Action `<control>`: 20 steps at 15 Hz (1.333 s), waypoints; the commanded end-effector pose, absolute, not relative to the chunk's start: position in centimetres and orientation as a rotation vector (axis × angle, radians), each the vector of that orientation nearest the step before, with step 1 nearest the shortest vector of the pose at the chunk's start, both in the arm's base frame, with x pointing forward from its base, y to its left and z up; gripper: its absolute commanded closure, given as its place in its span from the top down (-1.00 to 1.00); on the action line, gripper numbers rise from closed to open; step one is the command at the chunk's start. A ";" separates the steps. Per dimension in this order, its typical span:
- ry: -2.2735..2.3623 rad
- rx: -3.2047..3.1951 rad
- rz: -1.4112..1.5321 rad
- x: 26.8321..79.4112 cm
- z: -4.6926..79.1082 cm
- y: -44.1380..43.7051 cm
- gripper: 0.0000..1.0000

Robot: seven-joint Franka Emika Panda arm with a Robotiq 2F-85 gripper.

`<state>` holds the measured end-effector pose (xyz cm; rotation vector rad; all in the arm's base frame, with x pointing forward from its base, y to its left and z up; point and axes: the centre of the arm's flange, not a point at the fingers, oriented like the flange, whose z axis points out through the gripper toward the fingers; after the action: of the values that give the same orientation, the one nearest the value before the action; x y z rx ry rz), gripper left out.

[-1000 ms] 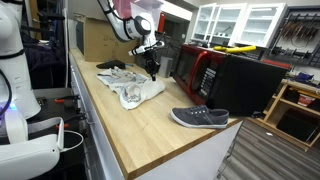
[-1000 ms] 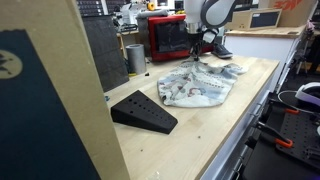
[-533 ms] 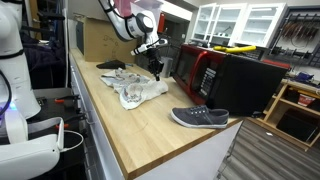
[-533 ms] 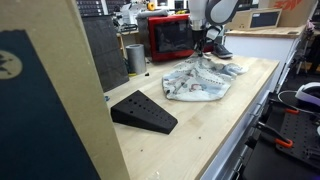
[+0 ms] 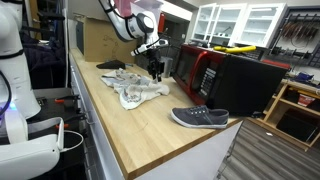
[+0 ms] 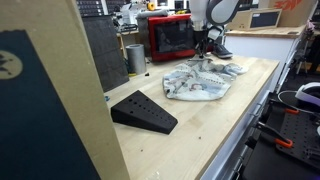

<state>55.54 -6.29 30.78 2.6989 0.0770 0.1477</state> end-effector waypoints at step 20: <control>-0.193 2.571 0.311 56.6 36.9 -12.7 -0.99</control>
<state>55.87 -12.52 35.90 2.6386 -0.1697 0.2729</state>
